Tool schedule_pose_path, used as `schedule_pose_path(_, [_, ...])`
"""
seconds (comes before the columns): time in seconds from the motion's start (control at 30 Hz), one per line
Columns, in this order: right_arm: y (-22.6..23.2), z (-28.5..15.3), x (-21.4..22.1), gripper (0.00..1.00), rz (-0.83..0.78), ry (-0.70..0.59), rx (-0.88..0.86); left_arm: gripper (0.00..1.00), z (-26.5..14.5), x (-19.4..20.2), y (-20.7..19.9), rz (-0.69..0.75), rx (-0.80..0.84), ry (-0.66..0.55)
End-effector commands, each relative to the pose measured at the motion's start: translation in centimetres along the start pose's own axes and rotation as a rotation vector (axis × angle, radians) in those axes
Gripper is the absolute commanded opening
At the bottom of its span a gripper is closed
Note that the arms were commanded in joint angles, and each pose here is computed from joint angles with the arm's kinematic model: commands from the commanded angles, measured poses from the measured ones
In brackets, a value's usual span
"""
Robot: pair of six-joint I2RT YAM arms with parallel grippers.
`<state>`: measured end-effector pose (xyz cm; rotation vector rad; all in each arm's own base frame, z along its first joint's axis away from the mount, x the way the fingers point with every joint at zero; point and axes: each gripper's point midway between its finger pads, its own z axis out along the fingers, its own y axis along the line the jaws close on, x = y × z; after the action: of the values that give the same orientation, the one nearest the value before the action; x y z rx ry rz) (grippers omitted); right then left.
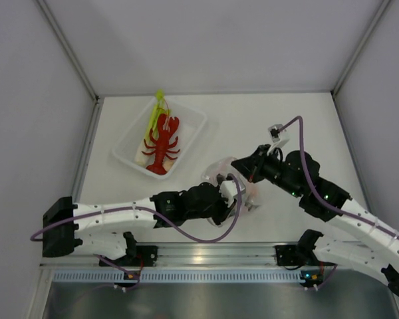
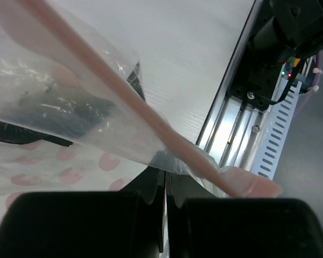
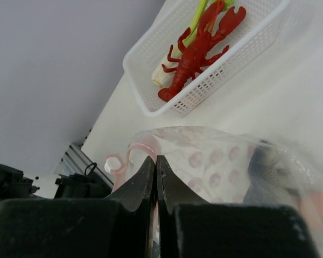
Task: Open the zip-top bag and remove the fake food
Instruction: Pick up the fake fish from the zipper food storage bag.
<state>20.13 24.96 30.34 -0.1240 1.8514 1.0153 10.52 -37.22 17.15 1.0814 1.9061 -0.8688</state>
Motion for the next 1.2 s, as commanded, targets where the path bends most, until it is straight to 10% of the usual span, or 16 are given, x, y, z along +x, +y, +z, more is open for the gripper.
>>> schedule_pose_path(0.0, [3.0,-1.6,-4.6,0.00,-0.114,-0.134,-0.122,0.00,-0.3,-0.1,-2.6,0.026,0.136,-0.022])
schedule_pose_path(0.73, [3.0,-4.9,-3.9,0.00,-0.207,-0.146,-0.188,0.00,-0.1,1.4,7.0,-0.241,-0.313,0.030])
schedule_pose_path(1.17, [2.4,-4.4,-0.6,0.00,0.107,-0.090,-0.212,0.00,1.3,0.0,11.6,-0.423,-0.523,0.075])
